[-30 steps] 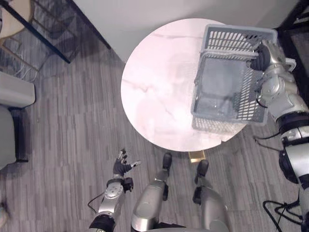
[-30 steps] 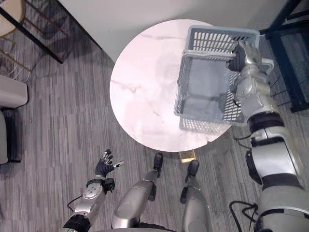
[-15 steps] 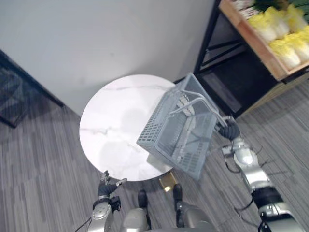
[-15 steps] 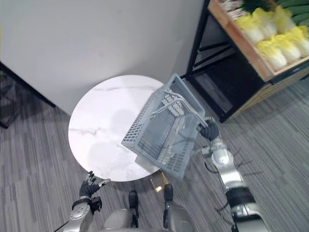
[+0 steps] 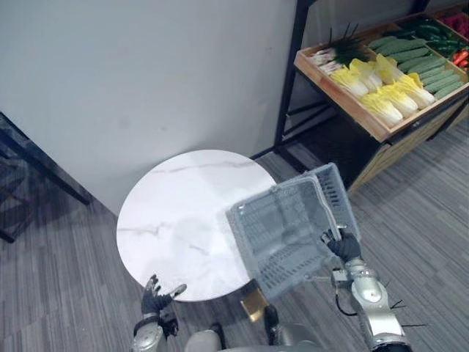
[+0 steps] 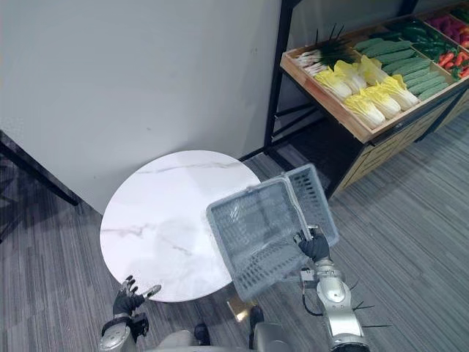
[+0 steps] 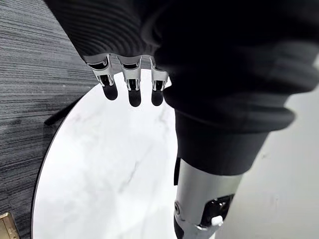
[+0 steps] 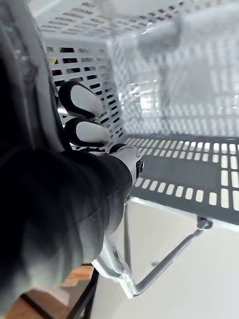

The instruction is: Pick vegetable in the basket

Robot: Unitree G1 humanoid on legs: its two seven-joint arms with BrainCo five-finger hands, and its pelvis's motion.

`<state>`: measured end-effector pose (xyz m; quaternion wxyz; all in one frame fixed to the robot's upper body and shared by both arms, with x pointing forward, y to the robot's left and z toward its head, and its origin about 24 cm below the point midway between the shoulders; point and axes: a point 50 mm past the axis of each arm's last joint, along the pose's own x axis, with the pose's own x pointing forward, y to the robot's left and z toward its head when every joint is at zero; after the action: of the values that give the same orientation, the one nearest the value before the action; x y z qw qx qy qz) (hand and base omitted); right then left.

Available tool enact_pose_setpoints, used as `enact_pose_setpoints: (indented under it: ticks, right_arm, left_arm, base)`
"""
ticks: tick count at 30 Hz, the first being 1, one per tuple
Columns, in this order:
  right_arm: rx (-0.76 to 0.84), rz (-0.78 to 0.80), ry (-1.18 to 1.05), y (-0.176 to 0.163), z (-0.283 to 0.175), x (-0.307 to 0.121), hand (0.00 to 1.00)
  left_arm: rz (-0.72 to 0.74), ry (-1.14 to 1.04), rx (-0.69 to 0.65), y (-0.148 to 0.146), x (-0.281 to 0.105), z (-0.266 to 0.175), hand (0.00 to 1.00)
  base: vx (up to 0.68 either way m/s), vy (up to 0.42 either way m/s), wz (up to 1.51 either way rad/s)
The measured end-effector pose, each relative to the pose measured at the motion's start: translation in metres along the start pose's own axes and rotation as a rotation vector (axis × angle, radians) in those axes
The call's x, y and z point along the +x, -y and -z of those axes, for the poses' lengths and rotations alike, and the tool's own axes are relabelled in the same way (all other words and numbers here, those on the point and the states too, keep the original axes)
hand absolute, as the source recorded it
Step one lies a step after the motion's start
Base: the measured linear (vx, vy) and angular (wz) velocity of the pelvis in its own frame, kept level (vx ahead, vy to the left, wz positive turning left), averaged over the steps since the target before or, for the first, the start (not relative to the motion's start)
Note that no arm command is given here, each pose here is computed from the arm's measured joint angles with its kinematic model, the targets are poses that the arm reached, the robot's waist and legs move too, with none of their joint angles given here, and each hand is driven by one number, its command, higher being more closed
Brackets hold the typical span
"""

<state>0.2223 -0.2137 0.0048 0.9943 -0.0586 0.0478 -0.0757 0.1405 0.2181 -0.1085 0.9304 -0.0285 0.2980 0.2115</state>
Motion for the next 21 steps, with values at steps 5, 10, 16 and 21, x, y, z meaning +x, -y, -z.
enact_pose_setpoints:
  ticks: [5, 10, 16, 21]
  right_arm:
    - [0.009, 0.043, 0.069, 0.007, -0.017, 0.01, 1.0]
    - [0.024, 0.168, 0.013, 0.031, -0.006, 0.009, 1.0]
    - [0.036, 0.212, -0.062, 0.041, 0.012, 0.005, 1.0]
    - [0.044, 0.269, -0.144, 0.049, 0.031, -0.004, 1.0]
  left_arm:
    - [0.039, 0.058, -0.038, 0.017, 0.001, -0.014, 0.0]
    - [0.085, 0.017, -0.057, 0.031, -0.01, -0.001, 0.0]
    - [0.076, 0.01, -0.045, 0.027, -0.012, 0.002, 0.0]
    - [0.062, 0.046, -0.005, 0.018, -0.005, -0.008, 0.0]
  base:
    - [-0.34, -0.255, 0.55]
    - [-0.63, -0.267, 0.71]
    - [-0.1, 0.027, -0.19]
    - [-0.05, 0.124, -0.27]
